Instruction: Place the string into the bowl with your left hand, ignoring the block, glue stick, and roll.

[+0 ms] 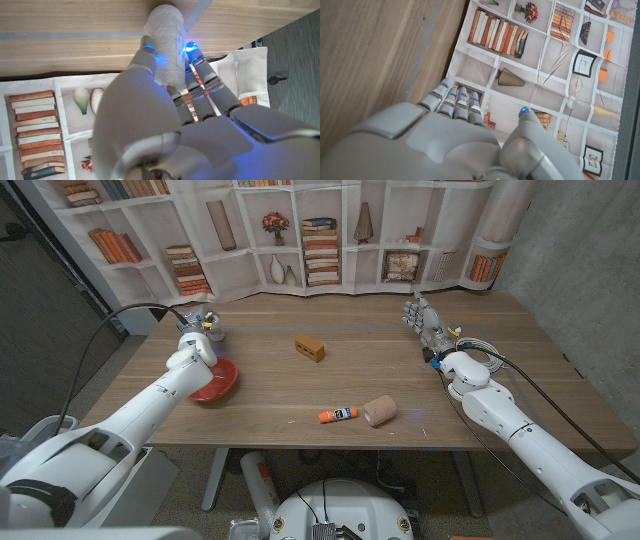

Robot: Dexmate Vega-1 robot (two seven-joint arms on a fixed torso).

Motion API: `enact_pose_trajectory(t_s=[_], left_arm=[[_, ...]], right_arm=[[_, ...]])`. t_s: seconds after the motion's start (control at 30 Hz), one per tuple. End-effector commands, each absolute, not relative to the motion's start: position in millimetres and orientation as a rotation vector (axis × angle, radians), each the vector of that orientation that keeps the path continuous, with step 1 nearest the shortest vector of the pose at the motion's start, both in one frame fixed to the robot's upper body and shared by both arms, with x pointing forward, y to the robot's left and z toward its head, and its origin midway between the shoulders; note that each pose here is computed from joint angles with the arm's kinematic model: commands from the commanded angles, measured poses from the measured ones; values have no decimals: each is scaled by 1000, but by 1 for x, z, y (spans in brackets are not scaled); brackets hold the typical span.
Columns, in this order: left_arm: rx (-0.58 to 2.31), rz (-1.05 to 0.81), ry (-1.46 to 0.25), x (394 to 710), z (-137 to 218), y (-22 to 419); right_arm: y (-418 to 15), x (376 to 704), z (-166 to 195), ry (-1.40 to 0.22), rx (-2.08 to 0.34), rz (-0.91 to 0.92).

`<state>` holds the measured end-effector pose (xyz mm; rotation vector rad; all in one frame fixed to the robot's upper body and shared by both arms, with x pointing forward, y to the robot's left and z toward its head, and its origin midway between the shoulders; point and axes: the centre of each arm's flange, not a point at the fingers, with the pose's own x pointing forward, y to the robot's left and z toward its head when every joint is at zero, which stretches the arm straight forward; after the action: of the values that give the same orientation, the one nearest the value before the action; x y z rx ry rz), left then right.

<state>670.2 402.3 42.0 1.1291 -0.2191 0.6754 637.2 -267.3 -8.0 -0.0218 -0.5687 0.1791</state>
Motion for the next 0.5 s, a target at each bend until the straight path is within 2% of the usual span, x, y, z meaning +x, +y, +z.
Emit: enact_pose_trajectory(t_s=[0.03, 0.5], left_arm=[[1124, 687, -268, 655, 57, 390], [1080, 569, -310, 638, 49, 379]], right_arm=[[-275, 631, -7, -575, -21, 173], [-278, 629, -4, -575, -33, 174]])
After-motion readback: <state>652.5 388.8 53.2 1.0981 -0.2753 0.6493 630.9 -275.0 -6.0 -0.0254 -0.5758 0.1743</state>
